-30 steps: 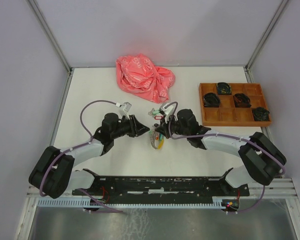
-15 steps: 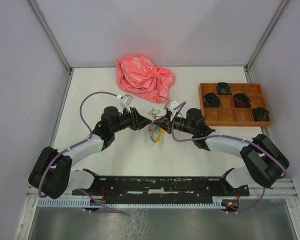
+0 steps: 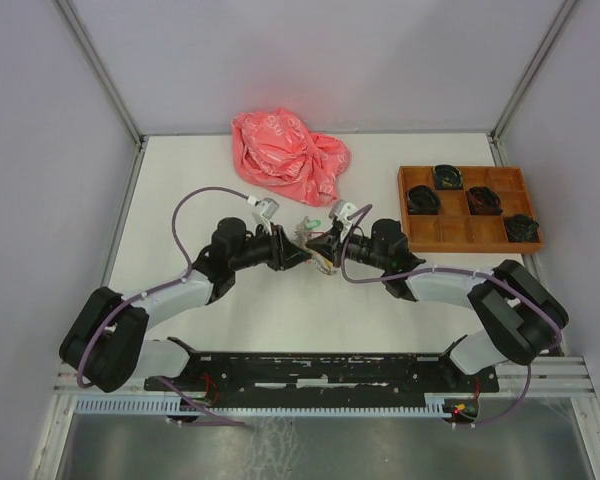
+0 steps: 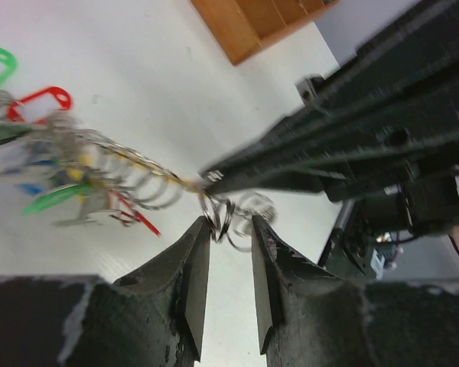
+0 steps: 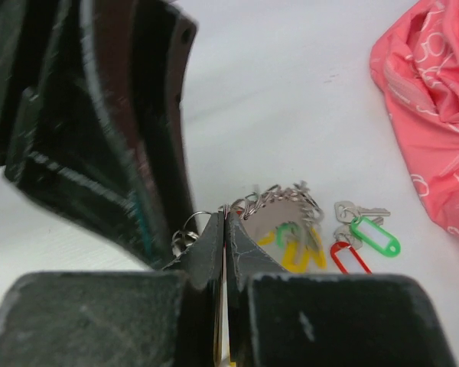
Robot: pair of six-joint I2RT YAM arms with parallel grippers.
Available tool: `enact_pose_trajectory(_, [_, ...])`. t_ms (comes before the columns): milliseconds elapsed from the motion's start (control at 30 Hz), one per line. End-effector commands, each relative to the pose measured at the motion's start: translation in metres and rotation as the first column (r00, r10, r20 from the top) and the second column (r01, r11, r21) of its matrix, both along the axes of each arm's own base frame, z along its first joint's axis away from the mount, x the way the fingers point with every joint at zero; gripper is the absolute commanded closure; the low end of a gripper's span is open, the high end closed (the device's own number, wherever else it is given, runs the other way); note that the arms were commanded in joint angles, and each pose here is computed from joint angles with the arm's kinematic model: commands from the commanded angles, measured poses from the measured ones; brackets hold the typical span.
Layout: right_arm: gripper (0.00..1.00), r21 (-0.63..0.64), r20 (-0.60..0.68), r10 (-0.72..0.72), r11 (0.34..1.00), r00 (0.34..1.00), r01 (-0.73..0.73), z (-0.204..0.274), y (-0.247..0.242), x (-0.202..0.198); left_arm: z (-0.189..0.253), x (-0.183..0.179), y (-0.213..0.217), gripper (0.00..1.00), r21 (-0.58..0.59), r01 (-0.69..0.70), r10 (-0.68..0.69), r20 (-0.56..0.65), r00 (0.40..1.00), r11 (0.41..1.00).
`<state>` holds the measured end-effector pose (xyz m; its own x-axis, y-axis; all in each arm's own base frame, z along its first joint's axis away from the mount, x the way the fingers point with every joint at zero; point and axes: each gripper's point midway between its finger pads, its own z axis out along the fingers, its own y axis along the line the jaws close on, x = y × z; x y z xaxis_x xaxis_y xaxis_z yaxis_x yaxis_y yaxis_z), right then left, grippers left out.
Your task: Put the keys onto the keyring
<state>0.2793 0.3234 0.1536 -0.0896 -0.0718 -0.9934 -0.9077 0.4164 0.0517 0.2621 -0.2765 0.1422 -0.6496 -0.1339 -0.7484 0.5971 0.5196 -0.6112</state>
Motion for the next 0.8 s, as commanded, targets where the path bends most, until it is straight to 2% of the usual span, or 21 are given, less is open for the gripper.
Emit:
enact_pose_trajectory(0, [0.99,0.158,0.131,-0.051,0.987,0.990,0.030,0.051,0.003,0.017,0.033,-0.035,-0.018,0.65,-0.079,0.195,-0.181,0.158,0.971,0.978])
enact_pose_trajectory(200, [0.99,0.170,0.113,-0.079,0.984,0.990,0.059,0.048,-0.004,0.024,0.044,-0.057,-0.014,0.66,-0.068,0.267,-0.243,0.252,0.937,0.961])
enact_pose_trajectory(367, [0.99,0.172,0.116,-0.047,0.985,0.992,0.026,0.049,-0.005,0.019,0.049,-0.033,0.011,0.68,-0.033,0.060,-0.047,0.316,0.948,0.998])
enact_pose_trajectory(433, [0.99,0.175,0.120,-0.037,0.984,0.992,0.015,0.051,-0.006,0.017,0.057,-0.020,0.025,0.68,-0.062,-0.041,0.059,0.327,0.943,0.997])
enact_pose_trajectory(533, [0.99,0.175,0.129,-0.016,0.984,0.992,-0.007,0.054,-0.006,0.012,0.064,-0.004,0.040,0.67,-0.107,-0.121,0.150,0.330,0.932,0.987])
enact_pose_trajectory(633, [0.99,0.170,0.136,0.030,0.984,0.990,-0.053,0.056,-0.004,0.005,0.064,0.010,0.047,0.67,-0.098,-0.161,0.184,0.330,0.926,0.982])
enact_pose_trajectory(767, [0.99,0.169,0.142,0.074,0.981,0.987,-0.098,0.058,-0.001,-0.002,0.076,0.024,0.041,0.66,-0.125,-0.128,0.163,0.329,0.930,0.984])
